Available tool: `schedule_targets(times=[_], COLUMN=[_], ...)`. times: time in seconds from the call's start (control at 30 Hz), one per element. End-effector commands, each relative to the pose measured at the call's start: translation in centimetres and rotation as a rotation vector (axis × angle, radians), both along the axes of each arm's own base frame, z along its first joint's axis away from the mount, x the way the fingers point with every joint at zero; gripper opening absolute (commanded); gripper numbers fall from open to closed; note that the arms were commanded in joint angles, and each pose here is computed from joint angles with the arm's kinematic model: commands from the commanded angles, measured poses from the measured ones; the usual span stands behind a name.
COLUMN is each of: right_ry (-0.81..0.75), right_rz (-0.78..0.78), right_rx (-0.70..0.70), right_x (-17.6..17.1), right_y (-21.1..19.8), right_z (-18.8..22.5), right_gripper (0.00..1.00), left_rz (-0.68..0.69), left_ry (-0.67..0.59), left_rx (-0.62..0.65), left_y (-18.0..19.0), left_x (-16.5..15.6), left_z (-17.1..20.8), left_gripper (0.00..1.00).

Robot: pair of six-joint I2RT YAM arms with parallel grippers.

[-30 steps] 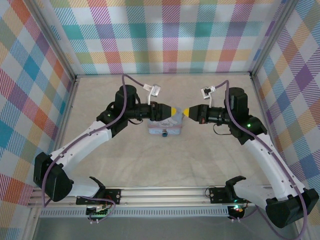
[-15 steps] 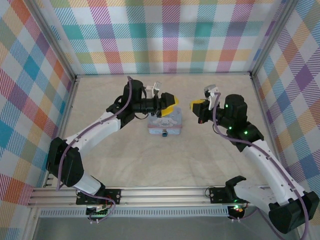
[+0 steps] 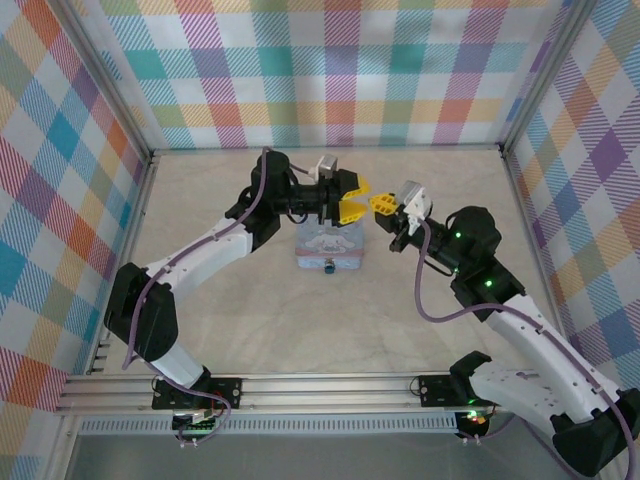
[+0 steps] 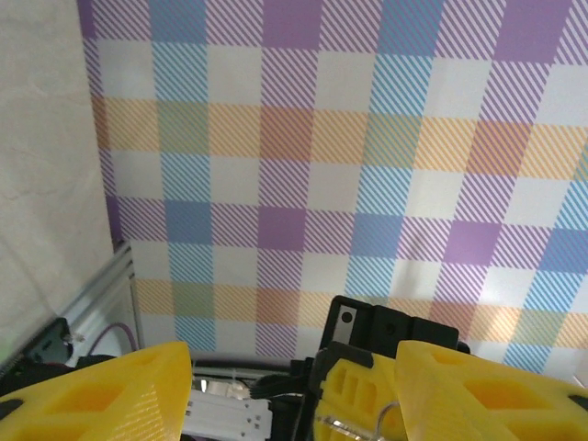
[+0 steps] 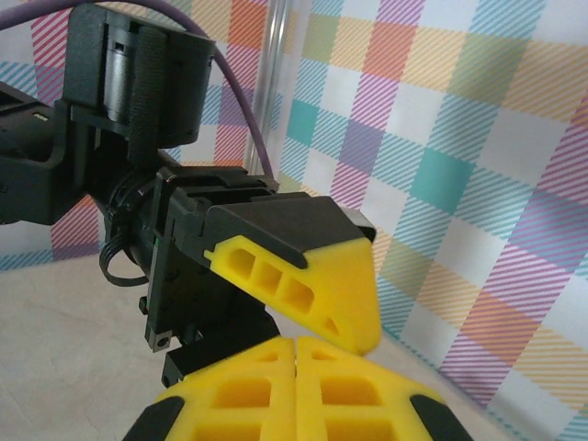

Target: Unlock a padlock with a key

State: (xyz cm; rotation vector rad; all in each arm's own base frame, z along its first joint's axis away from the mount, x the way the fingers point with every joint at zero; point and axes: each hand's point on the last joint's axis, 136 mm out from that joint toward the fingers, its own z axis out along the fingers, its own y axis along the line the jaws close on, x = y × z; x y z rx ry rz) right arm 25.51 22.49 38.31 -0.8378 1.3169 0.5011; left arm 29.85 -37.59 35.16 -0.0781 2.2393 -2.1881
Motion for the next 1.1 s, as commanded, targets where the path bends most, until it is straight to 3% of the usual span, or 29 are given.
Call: schedule_targets(times=[0.0,0.3,0.6,0.87,1.0,1.07], right_ry=[-0.098,-0.183,-0.178,-0.161,-0.166,-0.171], right_rz=[-0.008,-0.063,-0.055,-0.031,-0.047,-0.055], right_rx=[-0.028,-0.057,-0.083,-0.124,-0.126,-0.111], right_x=[-0.3,-0.1,-1.0,-2.0,-1.7,-1.7], right_y=[0.1,0.1,-0.1,-0.3,-0.4,-0.5], right_z=[0.7,1.0,0.1,-0.7,-0.8,-0.4], right_gripper=[0.00,0.00,0.00,0.00,0.00,0.00], left_rz=[-0.071,-0.130,-0.130,-0.113,-0.112,-0.112], left_ry=[-0.013,-0.003,0.007,0.006,-0.008,-0.010], left_rx=[-0.063,-0.091,-0.079,-0.075,-0.078,-0.068], left_y=[-0.7,-1.5,-1.3,-0.8,-0.7,-0.7], left_x=[-1.3,-2.2,-1.9,-1.2,-1.3,-1.4], left_z=[2.8,4.0,3.6,3.3,3.5,3.3], left_gripper=[0.62,0.63,0.31,0.19,0.18,0.33])
